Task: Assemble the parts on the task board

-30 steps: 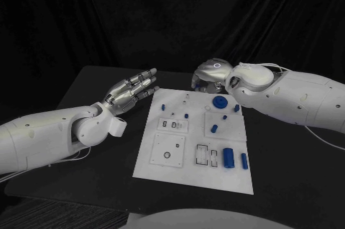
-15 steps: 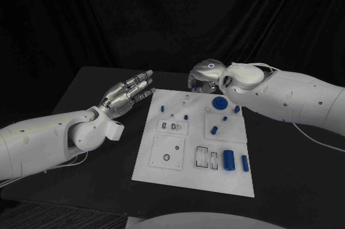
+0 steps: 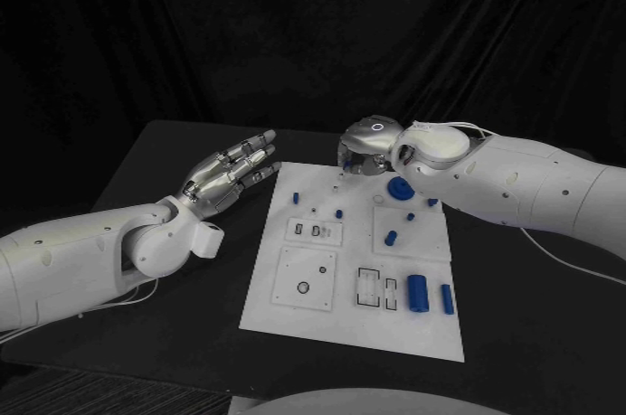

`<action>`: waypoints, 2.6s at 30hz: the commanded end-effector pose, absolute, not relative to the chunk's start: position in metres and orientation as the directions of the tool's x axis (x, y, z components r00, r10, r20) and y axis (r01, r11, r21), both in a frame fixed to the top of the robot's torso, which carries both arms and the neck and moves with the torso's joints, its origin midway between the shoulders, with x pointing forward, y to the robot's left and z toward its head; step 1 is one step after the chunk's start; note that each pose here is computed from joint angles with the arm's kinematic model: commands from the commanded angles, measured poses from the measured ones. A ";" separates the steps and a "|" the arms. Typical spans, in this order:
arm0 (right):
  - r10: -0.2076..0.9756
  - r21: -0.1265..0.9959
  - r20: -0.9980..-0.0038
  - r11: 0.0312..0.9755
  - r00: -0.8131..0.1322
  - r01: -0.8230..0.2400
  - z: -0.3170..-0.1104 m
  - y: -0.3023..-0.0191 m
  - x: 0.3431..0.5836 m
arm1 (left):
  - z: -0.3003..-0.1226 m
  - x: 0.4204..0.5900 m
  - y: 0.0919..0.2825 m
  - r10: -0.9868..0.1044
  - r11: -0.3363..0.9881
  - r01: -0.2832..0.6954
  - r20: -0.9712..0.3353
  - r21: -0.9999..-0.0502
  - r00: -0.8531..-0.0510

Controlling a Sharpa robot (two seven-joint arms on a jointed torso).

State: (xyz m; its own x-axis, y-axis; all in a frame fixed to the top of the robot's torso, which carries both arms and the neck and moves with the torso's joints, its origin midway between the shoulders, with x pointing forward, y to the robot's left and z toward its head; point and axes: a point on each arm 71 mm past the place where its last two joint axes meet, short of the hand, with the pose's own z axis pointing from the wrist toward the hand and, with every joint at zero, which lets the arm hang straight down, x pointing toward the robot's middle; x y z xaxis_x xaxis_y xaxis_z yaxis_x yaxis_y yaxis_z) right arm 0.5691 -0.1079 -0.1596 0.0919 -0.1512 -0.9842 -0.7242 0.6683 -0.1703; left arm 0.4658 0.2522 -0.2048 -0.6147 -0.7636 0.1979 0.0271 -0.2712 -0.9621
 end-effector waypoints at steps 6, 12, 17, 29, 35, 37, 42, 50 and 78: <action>-0.153 -0.165 -0.985 0.663 0.084 -0.730 -0.163 -0.106 0.568 | -0.203 0.467 0.249 -0.750 -0.286 0.031 0.204 -0.958 -0.629; -0.156 -0.167 -0.984 0.667 0.084 -0.726 -0.164 -0.107 0.570 | -0.203 0.467 0.248 -0.749 -0.286 0.030 0.204 -0.958 -0.630; -0.158 -0.170 -0.984 0.670 0.085 -0.723 -0.164 -0.107 0.571 | -0.203 0.467 0.248 -0.748 -0.285 0.027 0.205 -0.958 -0.631; -0.162 -0.168 -0.984 0.669 0.079 -0.724 -0.170 -0.104 0.573 | -0.204 0.468 0.246 -0.742 -0.284 0.018 0.208 -0.959 -0.638; -0.159 -0.168 -0.984 0.669 0.081 -0.724 -0.172 -0.104 0.574 | -0.204 0.468 0.246 -0.742 -0.282 0.016 0.207 -0.959 -0.638; -0.159 -0.168 -0.984 0.668 0.082 -0.725 -0.173 -0.104 0.574 | -0.204 0.469 0.246 -0.742 -0.282 0.016 0.207 -0.959 -0.638; -0.160 -0.167 -0.984 0.668 0.079 -0.725 -0.174 -0.103 0.574 | -0.204 0.469 0.245 -0.740 -0.281 0.014 0.208 -0.960 -0.639; -0.159 -0.166 -0.984 0.667 0.079 -0.727 -0.174 -0.103 0.573 | -0.205 0.470 0.244 -0.739 -0.280 0.010 0.208 -0.960 -0.641; -0.162 -0.160 -0.984 0.657 0.069 -0.737 -0.176 -0.098 0.571 | -0.207 0.472 0.244 -0.738 -0.266 -0.006 0.207 -0.964 -0.642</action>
